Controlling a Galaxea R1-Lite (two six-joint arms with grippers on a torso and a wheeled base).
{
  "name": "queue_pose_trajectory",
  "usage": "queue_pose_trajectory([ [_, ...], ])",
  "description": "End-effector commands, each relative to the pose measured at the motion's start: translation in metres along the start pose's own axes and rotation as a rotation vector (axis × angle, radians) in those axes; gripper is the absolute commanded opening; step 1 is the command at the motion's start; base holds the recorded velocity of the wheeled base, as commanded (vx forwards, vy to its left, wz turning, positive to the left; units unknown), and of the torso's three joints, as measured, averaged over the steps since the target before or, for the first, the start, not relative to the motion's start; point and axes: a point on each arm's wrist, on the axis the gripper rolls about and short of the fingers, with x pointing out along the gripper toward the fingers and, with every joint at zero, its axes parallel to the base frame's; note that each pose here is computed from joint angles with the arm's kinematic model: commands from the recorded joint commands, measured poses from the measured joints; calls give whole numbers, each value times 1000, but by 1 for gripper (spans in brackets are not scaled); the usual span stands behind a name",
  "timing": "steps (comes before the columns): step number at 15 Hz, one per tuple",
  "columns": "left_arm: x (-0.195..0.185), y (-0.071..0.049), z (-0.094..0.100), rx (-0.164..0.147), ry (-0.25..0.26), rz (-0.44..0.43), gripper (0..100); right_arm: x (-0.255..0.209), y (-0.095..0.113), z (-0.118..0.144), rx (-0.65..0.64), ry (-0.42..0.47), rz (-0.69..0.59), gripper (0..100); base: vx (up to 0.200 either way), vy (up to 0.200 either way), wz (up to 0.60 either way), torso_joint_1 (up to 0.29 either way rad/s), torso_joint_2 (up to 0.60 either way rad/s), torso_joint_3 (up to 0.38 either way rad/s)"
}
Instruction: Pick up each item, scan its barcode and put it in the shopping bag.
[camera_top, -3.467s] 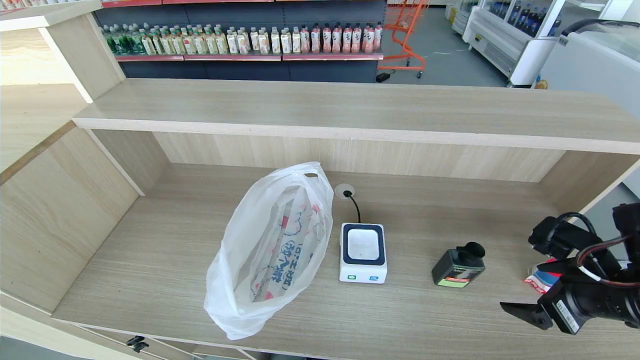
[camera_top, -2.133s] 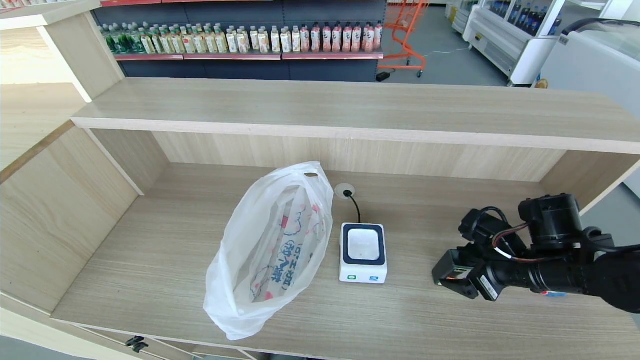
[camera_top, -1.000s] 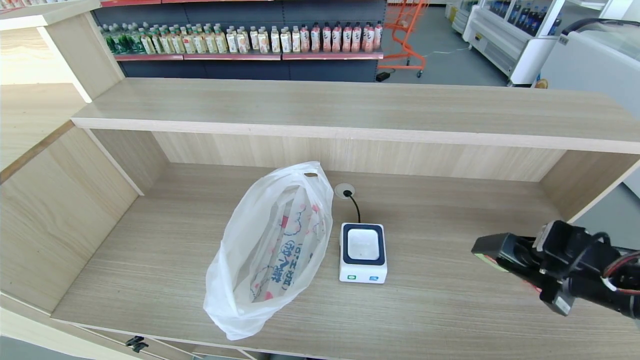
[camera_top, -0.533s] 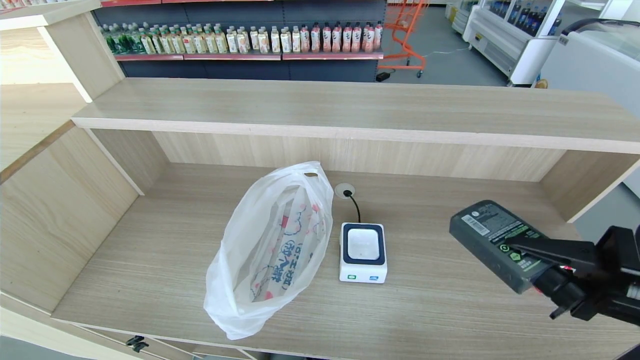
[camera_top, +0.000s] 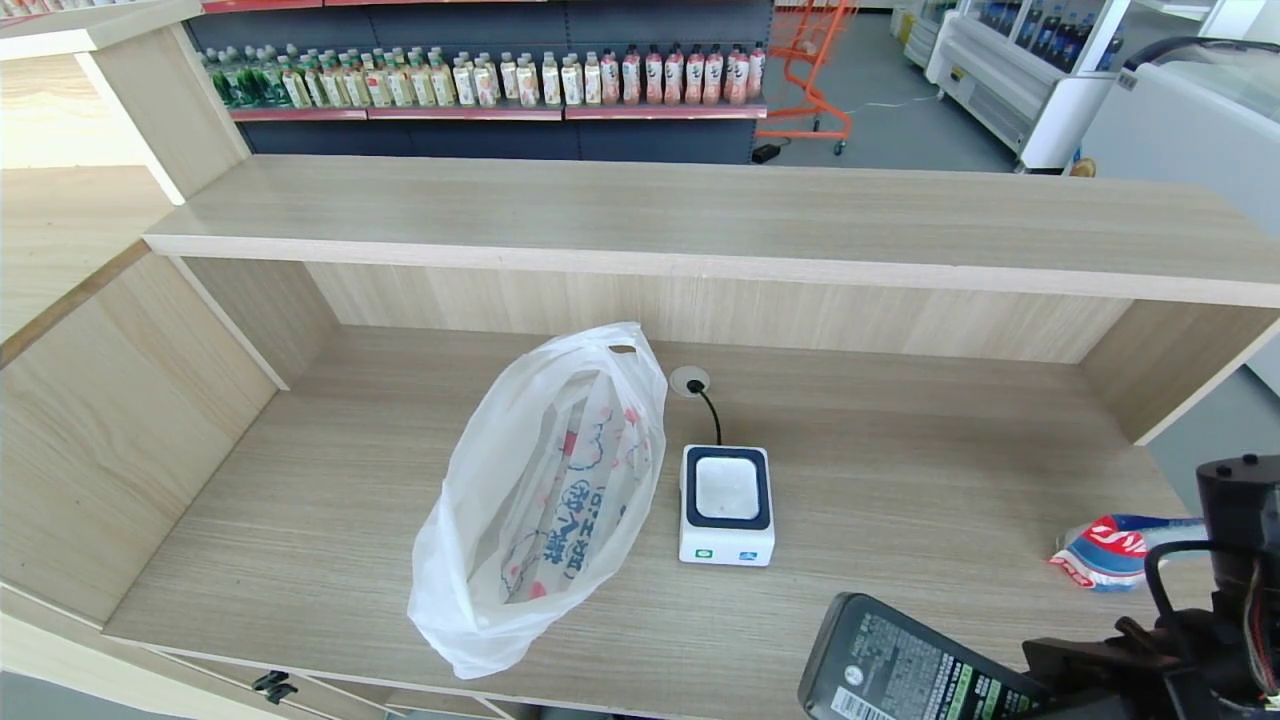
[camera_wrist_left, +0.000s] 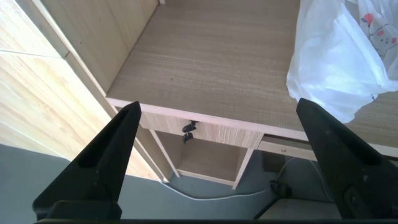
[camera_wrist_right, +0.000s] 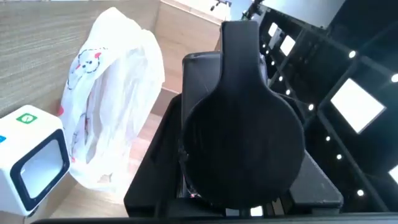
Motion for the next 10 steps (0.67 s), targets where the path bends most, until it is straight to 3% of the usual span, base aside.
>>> queue_pose_trajectory([
  [1,0,0,0,0,0,1,100,5,4,-5,-22,-16,-10,0,0,0,0,0,0,0],
  [10,0,0,0,0,0,1,100,10,0,-37,-125,15,-29,0,0,0,0,0,0,0],
])
